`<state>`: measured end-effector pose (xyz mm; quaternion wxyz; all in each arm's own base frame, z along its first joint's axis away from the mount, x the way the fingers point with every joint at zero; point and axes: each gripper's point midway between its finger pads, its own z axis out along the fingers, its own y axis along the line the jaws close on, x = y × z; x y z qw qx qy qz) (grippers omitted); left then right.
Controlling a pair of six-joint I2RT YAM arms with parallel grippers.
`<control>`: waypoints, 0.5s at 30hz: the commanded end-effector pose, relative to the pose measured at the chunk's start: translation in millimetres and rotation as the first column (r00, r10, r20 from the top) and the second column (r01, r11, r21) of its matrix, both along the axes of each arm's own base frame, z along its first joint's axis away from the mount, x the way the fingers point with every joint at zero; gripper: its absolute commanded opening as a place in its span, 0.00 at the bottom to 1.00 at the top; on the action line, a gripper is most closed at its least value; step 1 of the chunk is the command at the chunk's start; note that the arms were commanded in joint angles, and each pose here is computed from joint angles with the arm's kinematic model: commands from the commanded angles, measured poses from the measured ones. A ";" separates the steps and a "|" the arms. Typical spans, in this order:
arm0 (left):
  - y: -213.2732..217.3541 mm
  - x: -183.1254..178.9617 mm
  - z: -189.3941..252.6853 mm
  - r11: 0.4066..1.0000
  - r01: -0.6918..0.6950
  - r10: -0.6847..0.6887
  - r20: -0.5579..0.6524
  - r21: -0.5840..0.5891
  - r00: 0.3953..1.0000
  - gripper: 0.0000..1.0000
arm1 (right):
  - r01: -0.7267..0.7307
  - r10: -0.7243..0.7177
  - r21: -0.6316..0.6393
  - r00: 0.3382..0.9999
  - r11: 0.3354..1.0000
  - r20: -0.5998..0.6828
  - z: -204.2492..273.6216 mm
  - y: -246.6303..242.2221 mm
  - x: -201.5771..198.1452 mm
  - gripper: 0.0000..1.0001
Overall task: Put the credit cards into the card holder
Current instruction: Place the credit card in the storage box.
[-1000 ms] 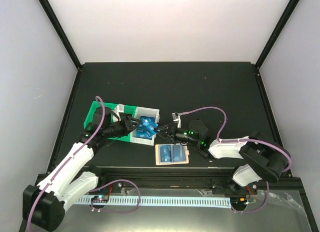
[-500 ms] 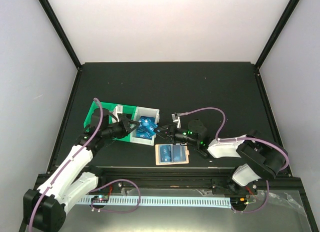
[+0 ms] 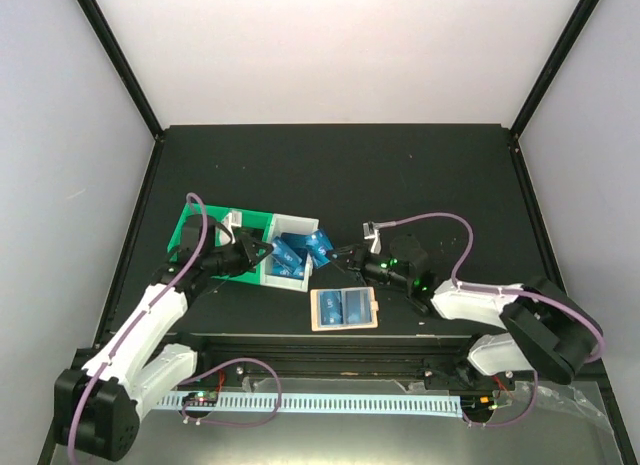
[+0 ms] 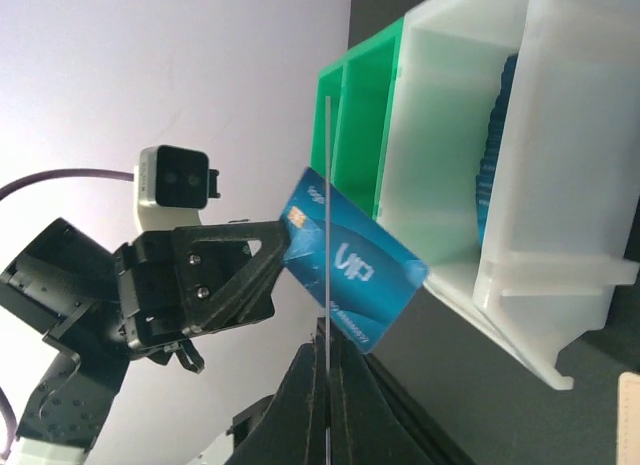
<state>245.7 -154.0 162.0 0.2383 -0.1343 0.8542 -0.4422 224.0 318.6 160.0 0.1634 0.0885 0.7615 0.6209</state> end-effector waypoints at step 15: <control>21.3 27.8 -7.8 0.960 -0.023 0.001 0.078 0.279 0.997 0.43 | 0.047 -0.016 -0.211 0.989 0.976 0.148 2.3 -32.5 -7.2 0.01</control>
